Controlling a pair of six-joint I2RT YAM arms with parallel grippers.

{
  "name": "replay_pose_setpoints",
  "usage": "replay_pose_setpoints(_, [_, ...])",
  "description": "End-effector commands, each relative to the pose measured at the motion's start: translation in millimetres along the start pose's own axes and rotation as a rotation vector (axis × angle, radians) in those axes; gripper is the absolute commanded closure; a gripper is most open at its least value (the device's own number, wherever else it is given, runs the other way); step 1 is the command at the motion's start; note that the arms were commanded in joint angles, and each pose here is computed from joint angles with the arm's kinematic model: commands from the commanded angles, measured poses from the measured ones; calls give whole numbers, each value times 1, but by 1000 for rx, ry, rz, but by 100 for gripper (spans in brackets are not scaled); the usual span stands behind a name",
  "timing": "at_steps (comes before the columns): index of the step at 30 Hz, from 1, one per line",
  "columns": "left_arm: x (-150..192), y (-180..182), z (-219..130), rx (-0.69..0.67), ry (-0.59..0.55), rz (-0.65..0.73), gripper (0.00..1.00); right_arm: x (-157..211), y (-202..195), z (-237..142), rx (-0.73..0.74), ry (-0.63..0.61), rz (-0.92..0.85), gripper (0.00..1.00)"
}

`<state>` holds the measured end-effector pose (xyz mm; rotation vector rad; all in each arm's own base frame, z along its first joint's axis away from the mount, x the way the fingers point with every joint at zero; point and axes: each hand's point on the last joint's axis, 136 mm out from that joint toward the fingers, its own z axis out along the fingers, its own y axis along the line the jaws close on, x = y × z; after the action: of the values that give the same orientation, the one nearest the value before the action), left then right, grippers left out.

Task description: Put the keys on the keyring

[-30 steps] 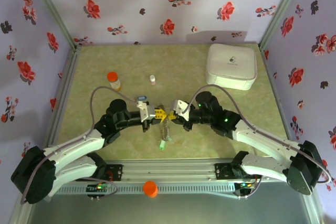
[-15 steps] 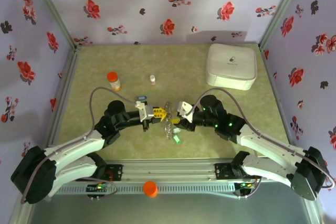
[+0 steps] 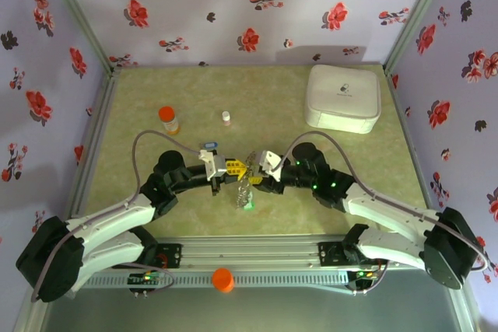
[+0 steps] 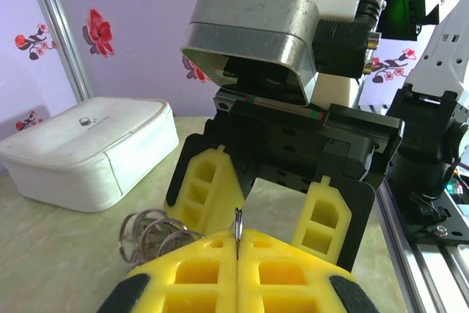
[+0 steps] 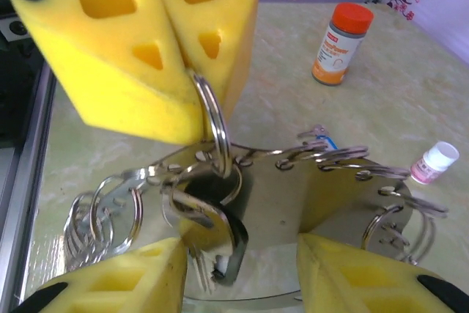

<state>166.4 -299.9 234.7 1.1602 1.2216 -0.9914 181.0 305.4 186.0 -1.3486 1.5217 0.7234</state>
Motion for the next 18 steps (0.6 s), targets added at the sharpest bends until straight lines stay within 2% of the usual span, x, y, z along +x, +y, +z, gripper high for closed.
replay_pose_setpoints(1, [-24, -1, -2, 0, -80, 39, 100, -12, 5, 5, -41, -63, 12, 56])
replay_pose_setpoints(10, [-22, 0, -1, -6, -76, 44, 100, -18, 7, 5, -53, -98, 21, 67])
replay_pose_setpoints(14, [-23, 0, -1, -6, -79, 47, 100, -20, 11, 5, -76, -110, 30, 65])
replay_pose_setpoints(18, [-23, 0, -1, -6, -80, 48, 100, -17, 10, 6, -71, -101, 32, 70])
